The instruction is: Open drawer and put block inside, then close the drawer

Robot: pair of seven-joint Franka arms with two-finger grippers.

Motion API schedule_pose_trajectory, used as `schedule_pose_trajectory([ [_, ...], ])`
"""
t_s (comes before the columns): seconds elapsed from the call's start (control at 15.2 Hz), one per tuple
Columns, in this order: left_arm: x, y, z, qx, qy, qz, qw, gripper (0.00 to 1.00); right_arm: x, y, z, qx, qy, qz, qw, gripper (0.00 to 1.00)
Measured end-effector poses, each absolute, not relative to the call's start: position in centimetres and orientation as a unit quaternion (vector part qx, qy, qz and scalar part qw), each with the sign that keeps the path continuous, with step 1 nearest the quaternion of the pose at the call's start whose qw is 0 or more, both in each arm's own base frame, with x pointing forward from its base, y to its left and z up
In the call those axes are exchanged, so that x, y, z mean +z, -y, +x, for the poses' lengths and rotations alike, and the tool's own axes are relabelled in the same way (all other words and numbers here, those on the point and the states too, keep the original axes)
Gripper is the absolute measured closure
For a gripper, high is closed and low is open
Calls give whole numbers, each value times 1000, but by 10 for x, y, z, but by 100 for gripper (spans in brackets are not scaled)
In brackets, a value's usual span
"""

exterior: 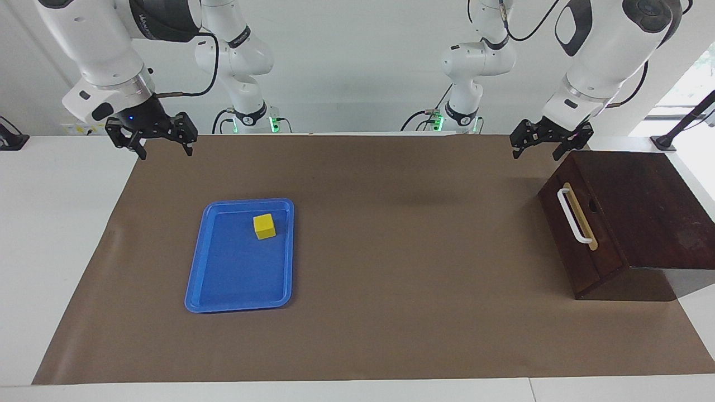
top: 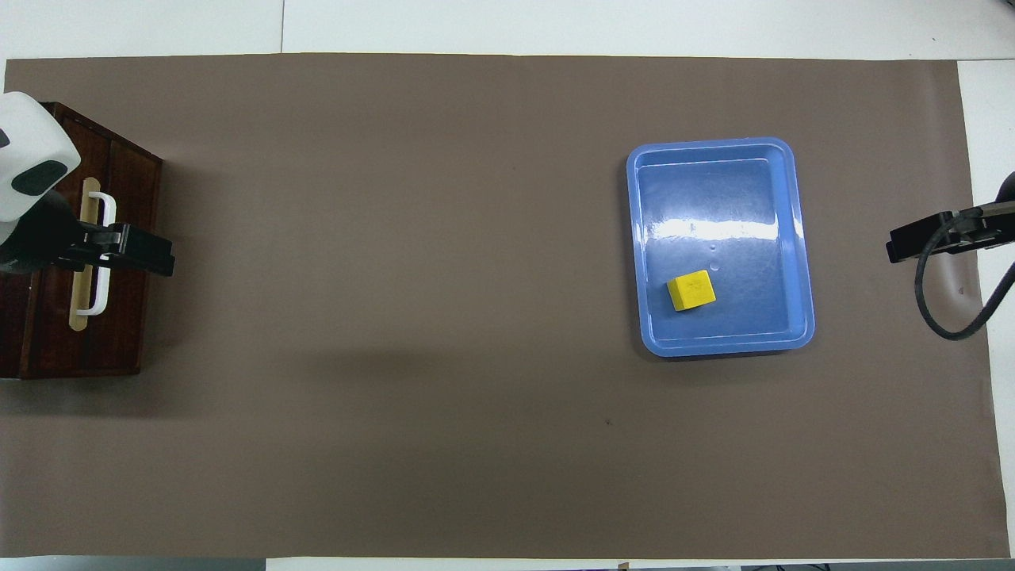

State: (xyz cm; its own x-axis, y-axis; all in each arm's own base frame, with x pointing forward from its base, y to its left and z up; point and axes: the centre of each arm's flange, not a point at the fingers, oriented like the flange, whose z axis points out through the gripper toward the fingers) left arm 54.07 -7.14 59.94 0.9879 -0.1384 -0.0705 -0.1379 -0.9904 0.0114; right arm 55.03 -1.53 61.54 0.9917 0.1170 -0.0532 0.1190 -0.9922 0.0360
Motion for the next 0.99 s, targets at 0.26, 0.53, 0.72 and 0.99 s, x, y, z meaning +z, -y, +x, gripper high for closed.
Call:
schedule_pose_trajectory([
  [0.26,599,71,541,-35,69,997,3,0,616,15,550,-25,-59,998,20,0],
  [0.53,600,71,541,-34,69,997,3,0,618,14,550,-23,-61,998,21,0],
  [0.72,591,67,550,-6,68,998,-8,0,619,14,549,-22,-63,998,22,0],
  [0.99,529,56,565,31,94,991,-87,0,619,14,549,-22,-78,996,22,0],
])
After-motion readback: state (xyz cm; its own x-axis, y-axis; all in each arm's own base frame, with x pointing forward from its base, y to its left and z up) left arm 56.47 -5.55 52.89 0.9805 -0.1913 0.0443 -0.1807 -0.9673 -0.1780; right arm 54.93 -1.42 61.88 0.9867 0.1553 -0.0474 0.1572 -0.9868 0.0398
